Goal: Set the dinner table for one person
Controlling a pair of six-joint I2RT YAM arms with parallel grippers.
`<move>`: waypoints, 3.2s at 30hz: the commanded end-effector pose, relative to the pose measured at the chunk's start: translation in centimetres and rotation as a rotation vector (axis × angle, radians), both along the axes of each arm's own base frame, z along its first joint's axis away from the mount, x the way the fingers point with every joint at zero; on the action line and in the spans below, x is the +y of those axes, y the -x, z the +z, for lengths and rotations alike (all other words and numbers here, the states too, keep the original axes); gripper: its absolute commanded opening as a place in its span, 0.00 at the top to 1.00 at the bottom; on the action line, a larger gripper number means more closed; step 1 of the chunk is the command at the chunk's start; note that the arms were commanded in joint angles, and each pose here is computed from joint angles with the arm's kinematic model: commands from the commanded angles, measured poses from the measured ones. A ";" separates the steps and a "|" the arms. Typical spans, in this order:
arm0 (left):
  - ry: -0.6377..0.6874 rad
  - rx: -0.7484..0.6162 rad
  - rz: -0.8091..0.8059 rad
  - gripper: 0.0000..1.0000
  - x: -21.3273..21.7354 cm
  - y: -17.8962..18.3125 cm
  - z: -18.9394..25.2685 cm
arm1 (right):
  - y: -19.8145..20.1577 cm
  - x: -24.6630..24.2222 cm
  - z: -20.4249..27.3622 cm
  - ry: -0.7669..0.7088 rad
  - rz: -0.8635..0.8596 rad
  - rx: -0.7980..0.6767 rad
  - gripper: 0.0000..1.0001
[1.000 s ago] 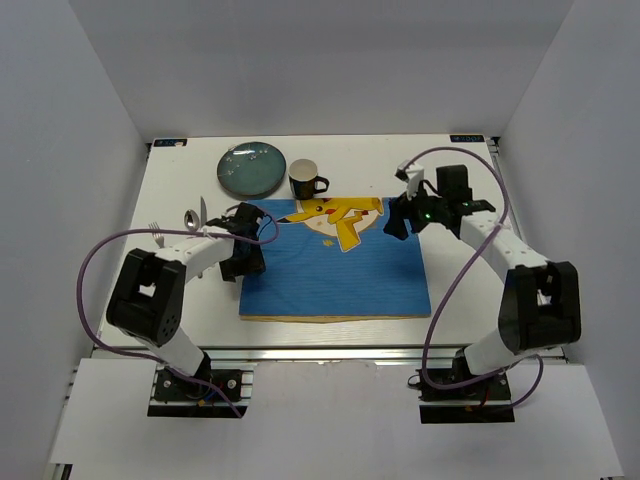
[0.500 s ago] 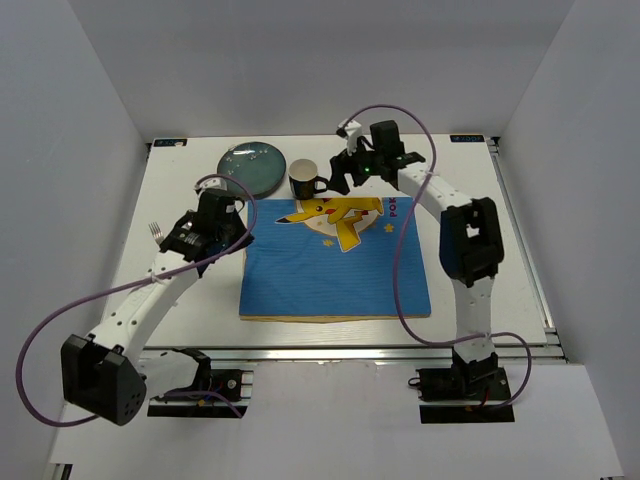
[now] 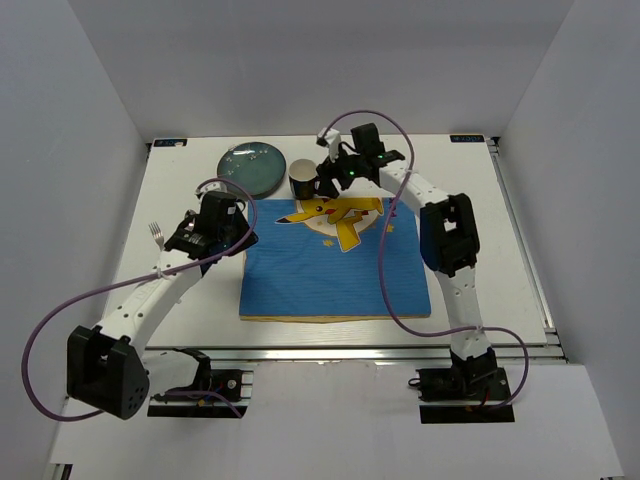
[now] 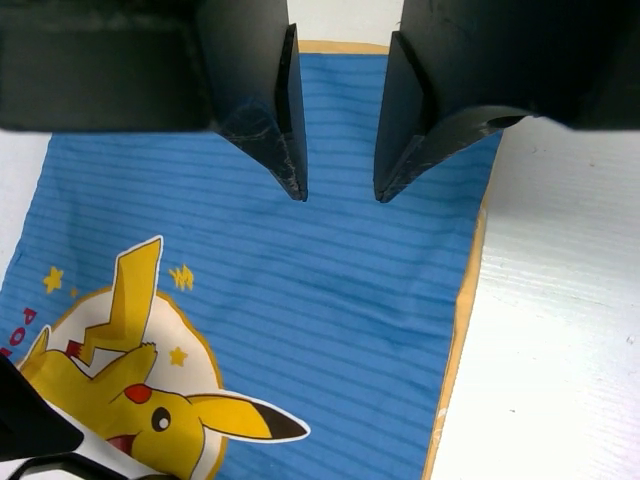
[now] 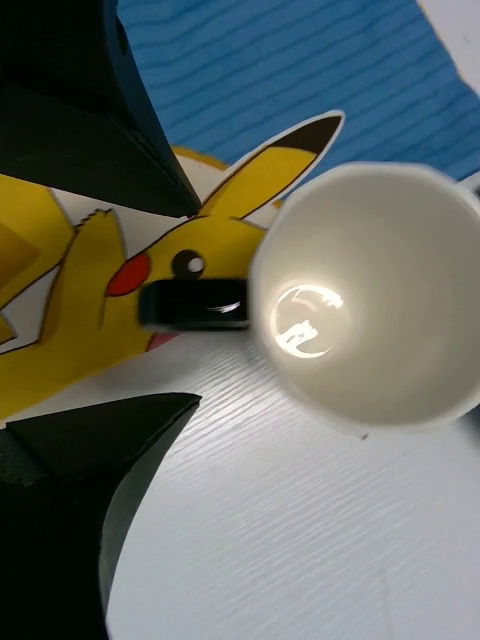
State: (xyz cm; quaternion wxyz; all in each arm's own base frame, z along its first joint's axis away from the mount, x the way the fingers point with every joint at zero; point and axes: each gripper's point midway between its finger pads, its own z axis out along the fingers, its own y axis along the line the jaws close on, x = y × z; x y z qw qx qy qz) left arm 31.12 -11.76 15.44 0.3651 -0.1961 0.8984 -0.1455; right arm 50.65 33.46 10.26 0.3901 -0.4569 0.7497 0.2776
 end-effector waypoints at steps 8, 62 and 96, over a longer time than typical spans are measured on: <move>0.038 -0.032 0.015 0.55 -0.2 -0.6 0.9 | -1.3 3.2 -0.9 0.043 0.083 -0.122 0.55; 0.170 -0.087 0.016 0.23 -1.0 -1.8 0.9 | 4.0 -18.5 3.9 -0.020 -0.313 -0.192 1.00; 0.187 0.082 0.178 0.26 4.4 -17.5 -3.0 | 11.5 -23.1 5.4 0.041 -0.372 -0.231 0.44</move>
